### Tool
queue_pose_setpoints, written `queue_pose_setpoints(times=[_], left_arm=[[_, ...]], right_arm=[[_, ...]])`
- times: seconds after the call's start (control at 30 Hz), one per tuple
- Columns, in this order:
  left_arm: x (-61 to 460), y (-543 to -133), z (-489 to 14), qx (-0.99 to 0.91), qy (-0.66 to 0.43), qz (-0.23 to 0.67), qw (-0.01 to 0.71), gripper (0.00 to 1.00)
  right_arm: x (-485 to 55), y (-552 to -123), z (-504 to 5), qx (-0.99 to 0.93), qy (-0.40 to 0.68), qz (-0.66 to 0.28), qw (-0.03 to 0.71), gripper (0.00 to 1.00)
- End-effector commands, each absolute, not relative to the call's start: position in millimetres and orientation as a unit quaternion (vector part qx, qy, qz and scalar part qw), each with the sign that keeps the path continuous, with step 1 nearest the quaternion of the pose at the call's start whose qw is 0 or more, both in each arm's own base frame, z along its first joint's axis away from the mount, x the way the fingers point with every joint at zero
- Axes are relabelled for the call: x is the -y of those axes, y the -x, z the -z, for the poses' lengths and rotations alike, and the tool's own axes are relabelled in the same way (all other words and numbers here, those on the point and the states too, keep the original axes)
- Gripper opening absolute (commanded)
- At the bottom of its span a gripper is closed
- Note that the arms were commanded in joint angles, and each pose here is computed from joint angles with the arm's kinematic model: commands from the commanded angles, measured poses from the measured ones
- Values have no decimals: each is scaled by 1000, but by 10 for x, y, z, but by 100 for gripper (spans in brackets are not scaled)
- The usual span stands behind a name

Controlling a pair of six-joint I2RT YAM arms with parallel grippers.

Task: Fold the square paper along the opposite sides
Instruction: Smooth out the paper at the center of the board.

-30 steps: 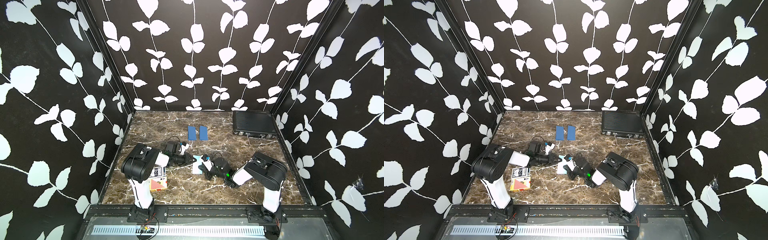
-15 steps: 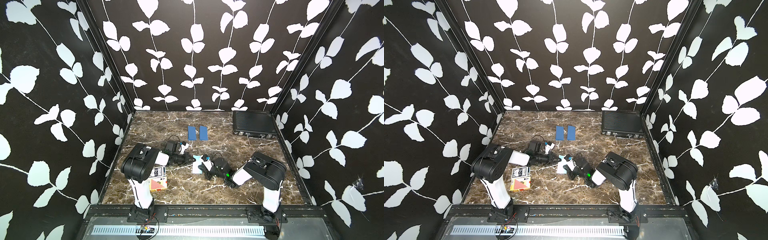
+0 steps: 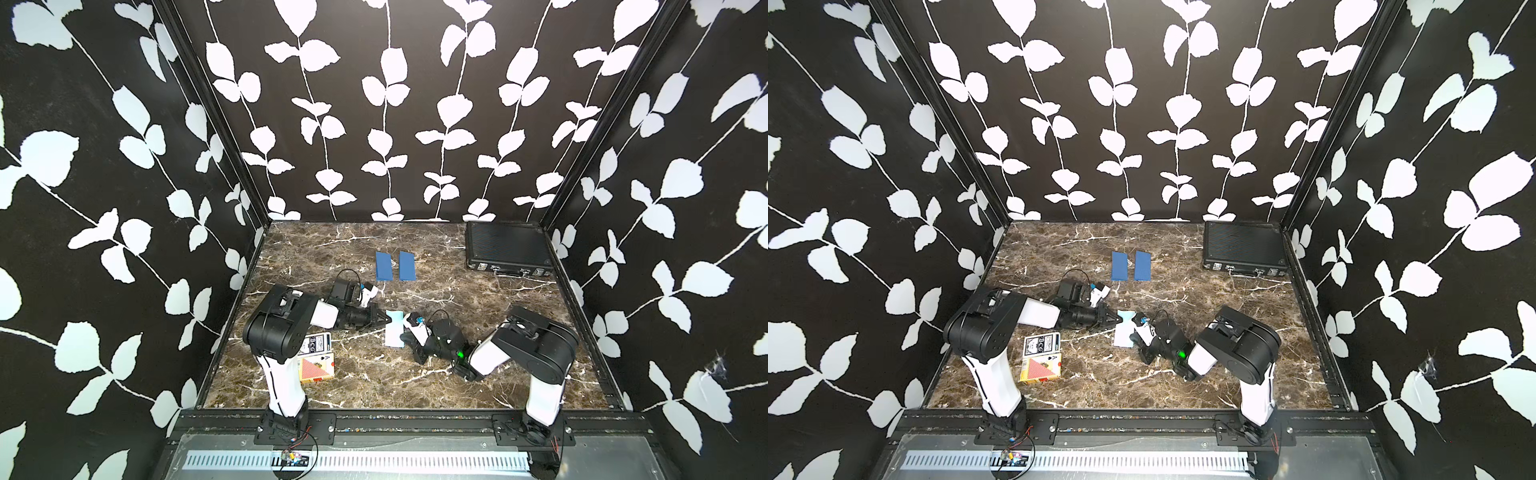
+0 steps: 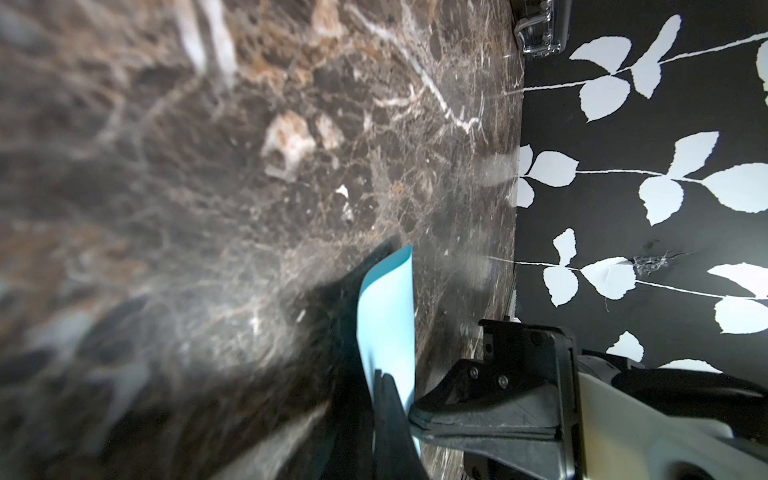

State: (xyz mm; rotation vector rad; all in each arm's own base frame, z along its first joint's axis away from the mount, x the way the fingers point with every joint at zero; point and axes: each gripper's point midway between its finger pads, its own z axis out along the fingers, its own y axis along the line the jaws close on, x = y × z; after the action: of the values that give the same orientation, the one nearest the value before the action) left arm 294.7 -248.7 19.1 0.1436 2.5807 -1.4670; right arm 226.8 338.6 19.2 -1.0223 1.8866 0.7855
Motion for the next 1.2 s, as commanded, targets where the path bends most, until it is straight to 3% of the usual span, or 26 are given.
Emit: queue_pose_setpoints(times=[0.0,0.77,0.93,1.17], left_arm=[[2219,-3009,177,-900,-22,425,91,0],[2209,-2995,187,-898,-30,430,88,0],[2248,-3013,85,-889,-12,447,98,0],[2303,-2851,137,-903,-1,423,81,0]], right_arm=[[-2993,-1896,441,-813,429,-248,306,0],[-2903,-1443,644,-818,464,-193,280,0],[-2987,-1571,208,-801,450,-206,338,0],[-3070,-2306,-851,-740,382,-217,508,0]])
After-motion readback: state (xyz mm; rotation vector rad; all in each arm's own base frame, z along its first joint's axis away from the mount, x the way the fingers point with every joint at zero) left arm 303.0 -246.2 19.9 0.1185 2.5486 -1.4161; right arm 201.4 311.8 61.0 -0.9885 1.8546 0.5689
